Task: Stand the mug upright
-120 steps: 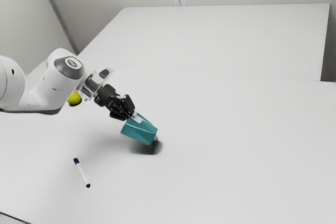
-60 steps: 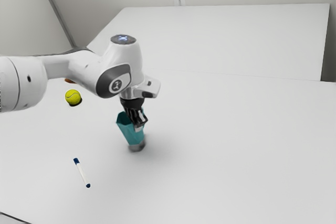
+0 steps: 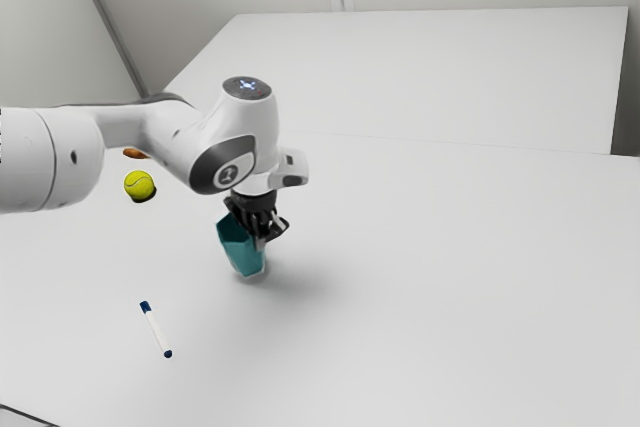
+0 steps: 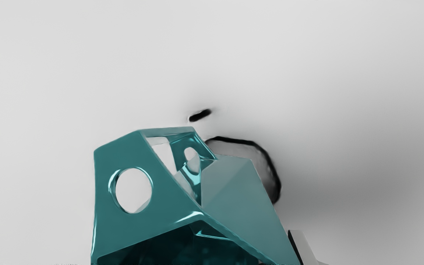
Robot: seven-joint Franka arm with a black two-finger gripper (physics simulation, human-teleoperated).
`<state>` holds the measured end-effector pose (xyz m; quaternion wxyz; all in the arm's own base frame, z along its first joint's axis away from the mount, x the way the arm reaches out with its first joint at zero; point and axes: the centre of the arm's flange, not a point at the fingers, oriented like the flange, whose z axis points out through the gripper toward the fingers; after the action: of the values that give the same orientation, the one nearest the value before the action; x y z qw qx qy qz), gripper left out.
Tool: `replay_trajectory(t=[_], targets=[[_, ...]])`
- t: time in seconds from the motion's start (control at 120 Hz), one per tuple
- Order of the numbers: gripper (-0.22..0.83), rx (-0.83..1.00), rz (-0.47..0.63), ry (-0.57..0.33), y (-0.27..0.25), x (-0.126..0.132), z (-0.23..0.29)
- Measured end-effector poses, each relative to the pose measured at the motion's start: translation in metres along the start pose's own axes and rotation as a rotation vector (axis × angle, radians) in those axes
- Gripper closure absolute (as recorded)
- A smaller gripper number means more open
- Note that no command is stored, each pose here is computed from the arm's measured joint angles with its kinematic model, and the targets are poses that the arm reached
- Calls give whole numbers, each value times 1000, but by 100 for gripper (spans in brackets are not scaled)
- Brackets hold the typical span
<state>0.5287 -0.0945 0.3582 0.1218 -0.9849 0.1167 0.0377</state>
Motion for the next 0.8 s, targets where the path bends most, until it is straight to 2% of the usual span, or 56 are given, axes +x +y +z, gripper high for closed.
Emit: replay_trajectory(t=[0.392,0.433,0.625,0.733,0.8], targets=[[77,-55,-185,-15,9,4,11],[72,-59,-197,-16,10,5,12],[33,-82,-251,1,8,3,0],[20,-102,-283,40,1,-3,-28],[14,-117,-303,71,-6,2,-56]])
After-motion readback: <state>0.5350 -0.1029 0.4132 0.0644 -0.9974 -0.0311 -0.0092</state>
